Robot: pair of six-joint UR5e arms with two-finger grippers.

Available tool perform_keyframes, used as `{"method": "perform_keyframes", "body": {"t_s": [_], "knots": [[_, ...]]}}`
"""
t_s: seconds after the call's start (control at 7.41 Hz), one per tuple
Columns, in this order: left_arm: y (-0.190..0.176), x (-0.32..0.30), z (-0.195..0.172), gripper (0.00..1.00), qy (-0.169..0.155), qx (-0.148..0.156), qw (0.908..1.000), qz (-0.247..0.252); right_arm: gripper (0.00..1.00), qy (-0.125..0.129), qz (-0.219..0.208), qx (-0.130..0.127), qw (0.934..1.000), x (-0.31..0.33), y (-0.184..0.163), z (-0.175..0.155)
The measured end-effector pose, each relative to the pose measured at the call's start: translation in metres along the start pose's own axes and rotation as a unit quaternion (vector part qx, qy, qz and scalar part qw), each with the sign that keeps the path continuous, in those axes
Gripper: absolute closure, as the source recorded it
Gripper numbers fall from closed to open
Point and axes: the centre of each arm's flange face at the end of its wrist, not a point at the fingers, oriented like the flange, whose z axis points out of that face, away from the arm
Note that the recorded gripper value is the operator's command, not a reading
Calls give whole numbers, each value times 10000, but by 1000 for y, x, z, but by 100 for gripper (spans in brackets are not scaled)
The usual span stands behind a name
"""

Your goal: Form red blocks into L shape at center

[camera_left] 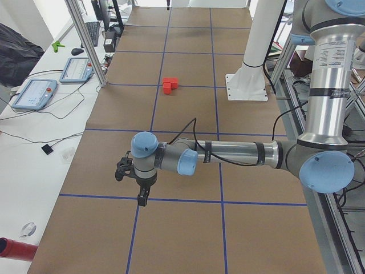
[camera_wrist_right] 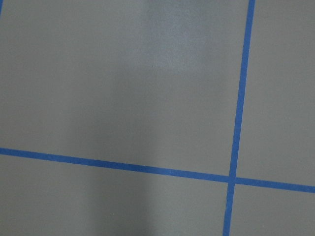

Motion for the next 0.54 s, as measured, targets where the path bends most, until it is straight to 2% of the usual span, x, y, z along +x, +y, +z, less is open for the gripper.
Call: {"method": "perform_keyframes", "body": {"t_s": [0.27,0.54], "knots": [[25,-6,2,0,101,87,9999,23,1,-231,318,-148,9991,19,19,0],[27,10,-14,0,247,-43,9996,-100,1,-337,444,-240,9982,21,23,0]]}}
